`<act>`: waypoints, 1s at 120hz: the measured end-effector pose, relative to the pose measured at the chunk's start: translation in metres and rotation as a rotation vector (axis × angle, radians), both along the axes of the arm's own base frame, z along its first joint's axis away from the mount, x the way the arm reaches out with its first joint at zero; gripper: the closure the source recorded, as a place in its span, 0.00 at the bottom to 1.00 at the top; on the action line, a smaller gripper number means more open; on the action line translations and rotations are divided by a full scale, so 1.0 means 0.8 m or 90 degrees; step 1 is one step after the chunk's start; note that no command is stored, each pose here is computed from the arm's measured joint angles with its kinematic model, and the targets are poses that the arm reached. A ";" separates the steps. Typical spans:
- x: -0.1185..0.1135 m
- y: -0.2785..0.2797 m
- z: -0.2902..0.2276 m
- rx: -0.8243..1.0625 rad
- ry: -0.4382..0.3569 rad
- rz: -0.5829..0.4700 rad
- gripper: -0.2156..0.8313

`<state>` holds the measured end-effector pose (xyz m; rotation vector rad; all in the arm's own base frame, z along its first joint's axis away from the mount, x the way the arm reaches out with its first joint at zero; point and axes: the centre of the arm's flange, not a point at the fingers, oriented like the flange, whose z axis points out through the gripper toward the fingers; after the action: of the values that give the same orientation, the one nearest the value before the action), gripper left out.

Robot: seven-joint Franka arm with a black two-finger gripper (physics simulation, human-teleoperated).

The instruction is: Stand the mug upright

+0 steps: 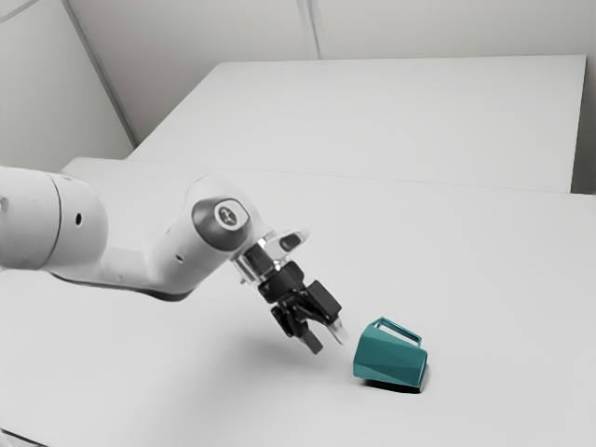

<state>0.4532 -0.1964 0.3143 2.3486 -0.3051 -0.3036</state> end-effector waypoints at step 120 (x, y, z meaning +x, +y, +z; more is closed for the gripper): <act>0.054 -0.073 -0.033 -0.031 -0.048 -0.058 0.60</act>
<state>0.4967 -0.2546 0.2875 2.3063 -0.4514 -0.2497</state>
